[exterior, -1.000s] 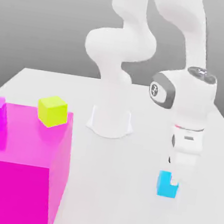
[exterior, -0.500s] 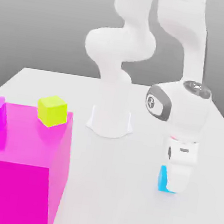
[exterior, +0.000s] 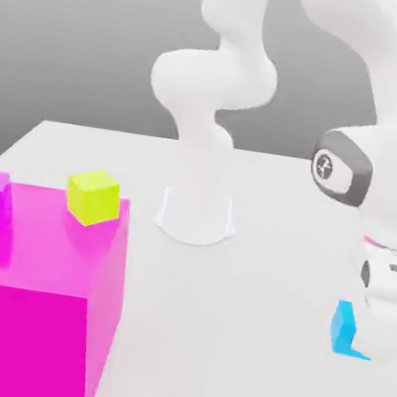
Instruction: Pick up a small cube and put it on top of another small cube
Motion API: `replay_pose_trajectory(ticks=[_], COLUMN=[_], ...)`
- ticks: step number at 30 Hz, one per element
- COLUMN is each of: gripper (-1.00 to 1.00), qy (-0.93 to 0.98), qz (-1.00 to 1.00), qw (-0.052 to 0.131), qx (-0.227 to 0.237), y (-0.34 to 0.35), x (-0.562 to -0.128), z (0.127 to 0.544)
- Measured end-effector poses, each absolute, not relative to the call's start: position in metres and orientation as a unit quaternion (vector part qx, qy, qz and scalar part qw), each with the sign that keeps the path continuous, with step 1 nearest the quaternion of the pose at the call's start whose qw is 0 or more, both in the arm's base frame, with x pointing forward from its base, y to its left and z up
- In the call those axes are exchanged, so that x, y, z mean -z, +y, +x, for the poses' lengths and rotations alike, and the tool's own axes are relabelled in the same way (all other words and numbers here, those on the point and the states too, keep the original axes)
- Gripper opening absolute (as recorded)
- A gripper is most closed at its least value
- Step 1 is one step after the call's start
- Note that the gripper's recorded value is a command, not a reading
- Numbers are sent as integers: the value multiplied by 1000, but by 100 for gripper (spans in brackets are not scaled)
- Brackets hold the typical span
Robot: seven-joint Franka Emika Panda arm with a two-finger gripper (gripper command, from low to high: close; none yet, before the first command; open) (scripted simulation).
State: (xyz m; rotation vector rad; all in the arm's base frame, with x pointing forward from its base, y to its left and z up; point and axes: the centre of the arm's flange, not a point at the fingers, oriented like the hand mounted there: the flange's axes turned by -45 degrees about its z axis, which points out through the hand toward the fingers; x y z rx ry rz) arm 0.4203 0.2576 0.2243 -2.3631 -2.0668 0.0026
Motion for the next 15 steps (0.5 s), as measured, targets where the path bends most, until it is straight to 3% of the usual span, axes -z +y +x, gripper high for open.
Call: replay_pose_trajectory(ticks=[7, 11, 12, 15], gripper=[-100, -100, 100, 100], qy=[-646, -645, -645, -645], qz=[-763, -764, -764, -764], qw=[1, 1, 1, 1], qx=[-1, -1, -1, -1], y=[291, 295, 295, 295], x=[-241, -191, -183, -183], z=[483, 491, 491, 491])
